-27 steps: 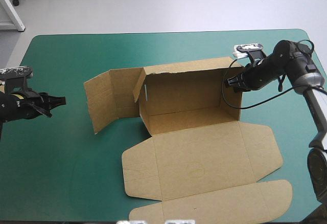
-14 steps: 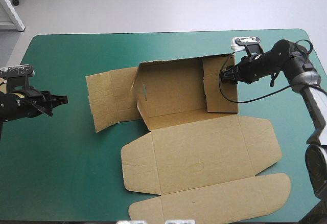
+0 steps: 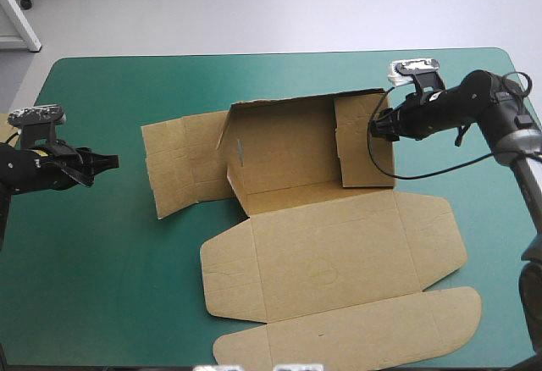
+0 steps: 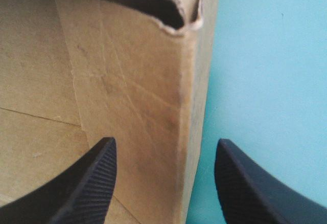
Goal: Fold the box
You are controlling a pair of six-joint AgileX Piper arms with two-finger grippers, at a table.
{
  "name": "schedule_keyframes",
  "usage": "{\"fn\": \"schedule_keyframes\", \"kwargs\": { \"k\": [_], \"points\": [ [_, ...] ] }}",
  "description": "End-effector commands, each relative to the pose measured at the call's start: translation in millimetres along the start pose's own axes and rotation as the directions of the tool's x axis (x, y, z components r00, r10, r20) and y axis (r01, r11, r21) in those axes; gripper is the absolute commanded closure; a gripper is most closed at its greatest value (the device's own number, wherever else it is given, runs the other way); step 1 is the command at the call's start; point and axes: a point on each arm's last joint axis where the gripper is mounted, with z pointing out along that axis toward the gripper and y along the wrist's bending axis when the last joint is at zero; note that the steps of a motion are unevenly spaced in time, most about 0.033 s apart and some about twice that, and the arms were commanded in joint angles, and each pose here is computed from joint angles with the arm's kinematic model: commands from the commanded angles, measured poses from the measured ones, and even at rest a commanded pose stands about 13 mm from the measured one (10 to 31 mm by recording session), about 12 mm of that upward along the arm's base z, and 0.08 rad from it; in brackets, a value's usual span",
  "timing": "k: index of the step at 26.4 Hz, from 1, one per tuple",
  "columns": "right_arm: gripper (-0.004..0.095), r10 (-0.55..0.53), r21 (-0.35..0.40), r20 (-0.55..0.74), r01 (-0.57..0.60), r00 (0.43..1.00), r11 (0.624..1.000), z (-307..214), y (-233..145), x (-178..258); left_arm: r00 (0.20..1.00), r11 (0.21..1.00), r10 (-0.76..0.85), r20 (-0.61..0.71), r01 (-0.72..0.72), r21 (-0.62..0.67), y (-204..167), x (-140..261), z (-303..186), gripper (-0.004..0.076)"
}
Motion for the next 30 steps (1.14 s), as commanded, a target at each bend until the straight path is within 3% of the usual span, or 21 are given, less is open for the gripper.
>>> {"fn": "schedule_keyframes", "kwargs": {
  "k": [1, 6, 13, 18, 27, 29, 30],
  "points": [
    [0.0420, -0.051, 0.045, 0.140, 0.045, 0.989, 0.998, -32, 11, 11, 0.994, 1.000, -0.002, 0.107, 0.002, 0.003, -3, -12, -14, 0.0486],
    [0.0423, -0.091, 0.109, 0.237, 0.067, 0.967, 0.992, -30, 11, 46, 0.994, 1.000, -0.001, 0.108, 0.001, 0.001, -3, -12, -14, 0.0486],
    [0.0422, -0.042, -0.008, 0.230, 0.046, 0.972, 0.999, -4, 15, 78, 0.994, 1.000, -0.005, 0.109, 0.005, 0.006, -3, -12, -14, 0.0486],
    [0.0422, -0.045, 0.026, 0.263, 0.040, 0.964, 0.999, 1, 10, 78, 0.993, 1.000, -0.009, 0.114, 0.008, 0.010, -4, -13, -14, 0.0486],
    [0.0425, -0.019, 0.032, 0.195, 0.013, 0.981, 0.999, 33, -3, 81, 0.992, 0.999, -0.009, 0.125, 0.006, 0.031, -5, -14, -14, 0.0486],
    [0.0463, -0.021, 0.029, 0.199, 0.016, 0.980, 0.999, 33, -3, 78, 0.993, 0.999, -0.013, 0.120, 0.009, 0.035, -5, -14, -12, 0.0486],
    [0.0551, -0.035, 0.034, 0.221, 0.028, 0.975, 0.999, 29, -3, 71, 0.993, 0.999, -0.013, 0.116, 0.009, 0.036, -5, -14, -12, 0.0486]
  ]
}}
